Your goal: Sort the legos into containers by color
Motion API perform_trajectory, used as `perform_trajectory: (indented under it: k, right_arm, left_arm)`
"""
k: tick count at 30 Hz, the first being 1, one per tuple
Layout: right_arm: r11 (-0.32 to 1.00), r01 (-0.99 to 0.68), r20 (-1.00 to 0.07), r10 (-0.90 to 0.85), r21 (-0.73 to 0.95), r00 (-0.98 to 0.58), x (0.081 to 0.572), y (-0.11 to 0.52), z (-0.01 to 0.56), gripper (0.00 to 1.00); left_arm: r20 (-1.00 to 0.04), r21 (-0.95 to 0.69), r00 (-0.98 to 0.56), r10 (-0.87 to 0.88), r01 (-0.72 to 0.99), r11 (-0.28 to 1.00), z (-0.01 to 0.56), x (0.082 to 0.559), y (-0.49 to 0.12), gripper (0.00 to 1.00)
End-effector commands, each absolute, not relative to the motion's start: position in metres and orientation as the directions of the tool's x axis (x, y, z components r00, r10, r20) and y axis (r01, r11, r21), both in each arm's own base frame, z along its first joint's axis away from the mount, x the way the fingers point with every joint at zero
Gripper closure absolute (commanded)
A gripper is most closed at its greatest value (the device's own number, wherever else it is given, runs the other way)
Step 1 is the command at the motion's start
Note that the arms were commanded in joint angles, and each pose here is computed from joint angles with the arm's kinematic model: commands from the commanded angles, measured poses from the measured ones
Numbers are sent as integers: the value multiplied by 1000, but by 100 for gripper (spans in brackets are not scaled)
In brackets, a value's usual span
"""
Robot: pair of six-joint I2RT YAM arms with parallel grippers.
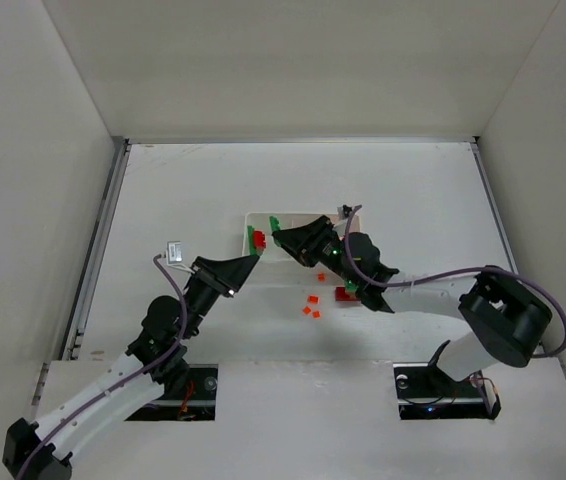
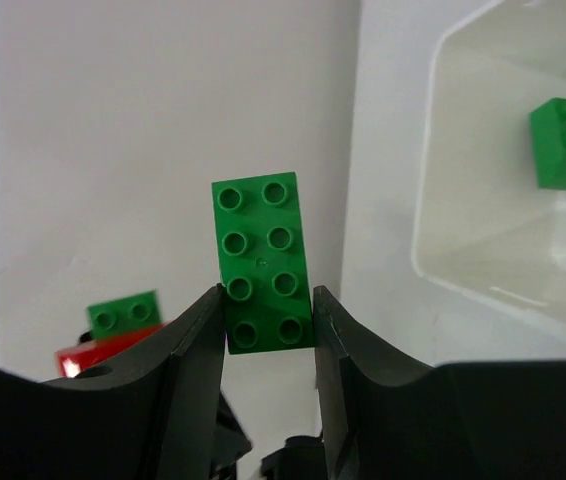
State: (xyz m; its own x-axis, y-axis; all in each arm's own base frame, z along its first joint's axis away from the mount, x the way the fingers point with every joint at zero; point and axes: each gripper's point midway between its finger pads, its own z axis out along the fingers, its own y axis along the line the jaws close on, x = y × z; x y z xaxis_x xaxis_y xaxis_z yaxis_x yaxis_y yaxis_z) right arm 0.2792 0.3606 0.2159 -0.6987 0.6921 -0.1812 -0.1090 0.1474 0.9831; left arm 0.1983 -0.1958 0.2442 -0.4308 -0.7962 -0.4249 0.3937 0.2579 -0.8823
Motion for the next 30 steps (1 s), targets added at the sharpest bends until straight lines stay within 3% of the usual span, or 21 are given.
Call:
perform_trajectory:
  k: [1,7,11,14,22,24,27,30]
  right_arm:
    - [294,-45,-244,689,955,-682,299,364,188,77]
    - [360,-20,-277,679,933,-680,310,371,175,71]
    - [378,-33,-303,683,925,-665,314,368,179,54]
    - [405,-51,-336,674,913,-658,315,363,183,47]
    - [432,-60,-366,674,900,-642,319,344,188,47]
    - [446,-123,-419,662,887,-621,313,336,201,53]
    - [527,-327,-614,584,785,-531,302,319,231,59]
    - [601,-568,-826,387,562,-409,259,312,254,55]
  left_arm:
    - [-429,-880,-432,-793,397,260,243,197,-194,82]
    - [-395,-905,-476,-785,347,245,237,195,-196,82]
    - [-368,-925,-522,-770,291,245,234,192,-199,82]
    - [-348,-934,-531,-772,265,239,236,191,-197,82]
    - [-320,-946,-546,-775,229,229,233,191,-196,83]
    - [-309,-950,-560,-769,224,218,232,189,-198,83]
    - [-279,-960,-586,-761,200,198,231,187,-201,83]
    - [-225,-974,-655,-722,178,143,238,178,-211,83]
